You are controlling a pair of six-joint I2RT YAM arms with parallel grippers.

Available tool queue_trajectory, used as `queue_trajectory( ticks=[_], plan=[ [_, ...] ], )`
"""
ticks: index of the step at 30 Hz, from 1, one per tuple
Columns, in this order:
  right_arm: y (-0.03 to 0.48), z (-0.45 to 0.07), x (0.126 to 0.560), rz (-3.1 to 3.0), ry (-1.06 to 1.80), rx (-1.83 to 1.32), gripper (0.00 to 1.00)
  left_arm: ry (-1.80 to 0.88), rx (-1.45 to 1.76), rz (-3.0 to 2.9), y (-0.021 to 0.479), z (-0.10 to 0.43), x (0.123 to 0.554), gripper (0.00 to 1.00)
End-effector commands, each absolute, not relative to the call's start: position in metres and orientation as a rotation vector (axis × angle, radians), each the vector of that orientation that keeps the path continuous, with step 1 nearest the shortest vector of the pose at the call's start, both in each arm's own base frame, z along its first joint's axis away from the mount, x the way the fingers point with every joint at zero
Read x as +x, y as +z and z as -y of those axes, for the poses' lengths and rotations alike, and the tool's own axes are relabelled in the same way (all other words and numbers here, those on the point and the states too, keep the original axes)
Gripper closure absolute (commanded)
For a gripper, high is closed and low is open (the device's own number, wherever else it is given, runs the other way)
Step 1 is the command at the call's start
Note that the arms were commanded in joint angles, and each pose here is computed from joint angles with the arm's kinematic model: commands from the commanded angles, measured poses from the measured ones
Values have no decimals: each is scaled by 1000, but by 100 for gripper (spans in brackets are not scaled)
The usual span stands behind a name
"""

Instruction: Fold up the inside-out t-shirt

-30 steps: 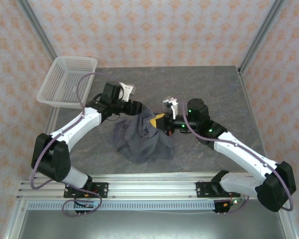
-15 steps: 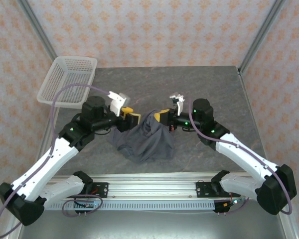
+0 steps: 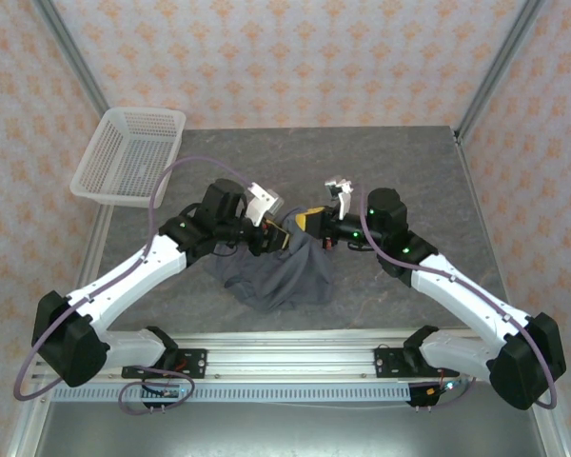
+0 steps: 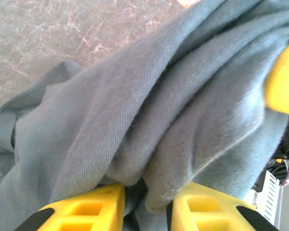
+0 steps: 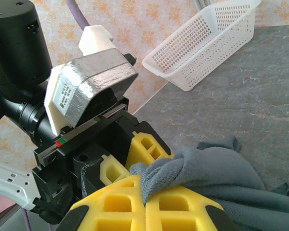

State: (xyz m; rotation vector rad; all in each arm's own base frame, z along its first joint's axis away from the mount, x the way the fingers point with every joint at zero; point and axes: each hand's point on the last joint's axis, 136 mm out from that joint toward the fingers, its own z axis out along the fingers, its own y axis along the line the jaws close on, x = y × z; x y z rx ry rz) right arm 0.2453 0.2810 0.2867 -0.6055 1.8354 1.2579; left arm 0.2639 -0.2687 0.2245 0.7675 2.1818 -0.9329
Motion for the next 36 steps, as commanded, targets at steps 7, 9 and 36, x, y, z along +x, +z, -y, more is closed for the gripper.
queue_trajectory(
  ticks=[7, 9, 36],
  plan=[
    [302, -279, 247, -1786, 1270, -581, 100, -916, 767, -2081, 262, 271, 271, 69],
    [302, -278, 246, -1787, 1272, -579, 100, -877, 774, -2080, 265, 268, 272, 69],
    [156, -220, 326, -2188, 616, -372, 98, -1215, 795, -2115, 350, 287, 236, 100]
  ],
)
